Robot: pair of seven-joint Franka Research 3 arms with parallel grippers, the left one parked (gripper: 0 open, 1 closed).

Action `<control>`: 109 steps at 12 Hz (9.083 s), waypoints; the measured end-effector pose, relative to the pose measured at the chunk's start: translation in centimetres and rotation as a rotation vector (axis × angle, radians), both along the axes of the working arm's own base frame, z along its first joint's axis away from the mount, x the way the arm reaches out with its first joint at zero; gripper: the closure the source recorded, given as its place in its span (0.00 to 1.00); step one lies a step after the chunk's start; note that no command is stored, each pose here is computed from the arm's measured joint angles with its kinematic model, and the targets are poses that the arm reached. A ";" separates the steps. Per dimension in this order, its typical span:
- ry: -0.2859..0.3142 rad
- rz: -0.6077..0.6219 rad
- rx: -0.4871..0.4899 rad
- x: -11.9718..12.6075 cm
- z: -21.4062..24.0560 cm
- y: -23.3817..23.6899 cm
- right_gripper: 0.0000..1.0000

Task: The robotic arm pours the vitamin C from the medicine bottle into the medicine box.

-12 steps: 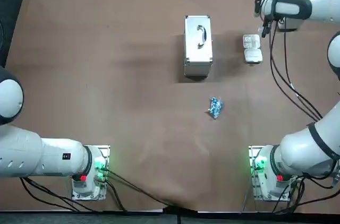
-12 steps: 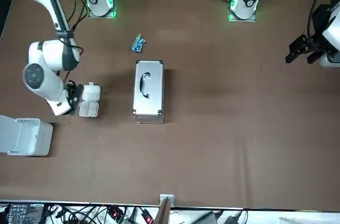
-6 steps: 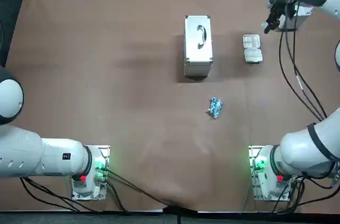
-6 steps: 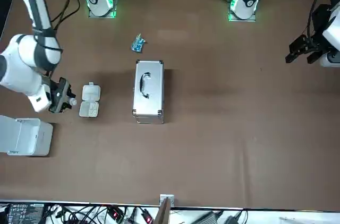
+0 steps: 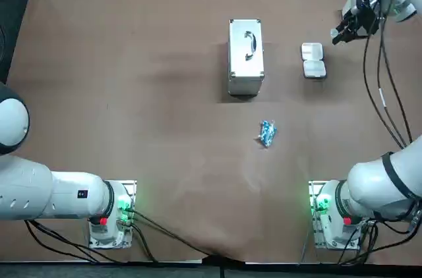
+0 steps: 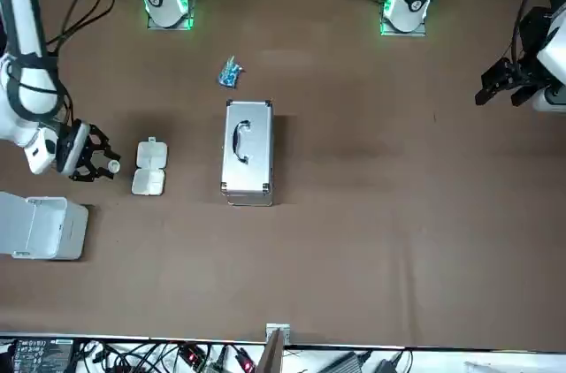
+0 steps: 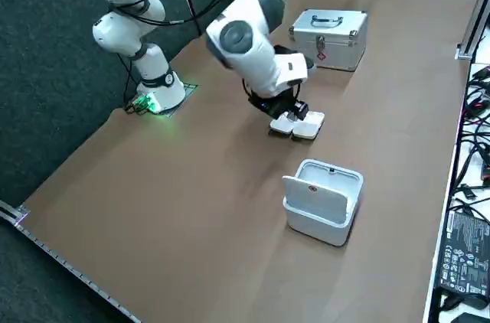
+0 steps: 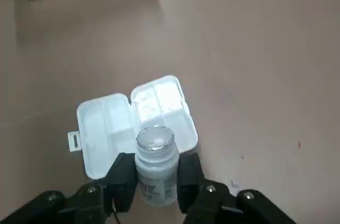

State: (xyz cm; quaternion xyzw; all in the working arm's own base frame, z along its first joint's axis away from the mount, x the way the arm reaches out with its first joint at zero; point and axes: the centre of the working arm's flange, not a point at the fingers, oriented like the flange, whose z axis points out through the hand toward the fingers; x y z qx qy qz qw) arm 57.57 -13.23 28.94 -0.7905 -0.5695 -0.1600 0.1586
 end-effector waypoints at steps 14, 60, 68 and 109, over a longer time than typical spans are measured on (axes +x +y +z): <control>-0.223 -0.036 0.486 -10.8 -12.3 -11.7 0.57; 0.201 -0.412 0.178 -7.3 3.0 -8.3 0.00; 0.312 -0.593 -0.177 -2.8 13.3 2.6 0.00; 0.422 -1.213 -0.364 -2.8 32.7 11.5 0.00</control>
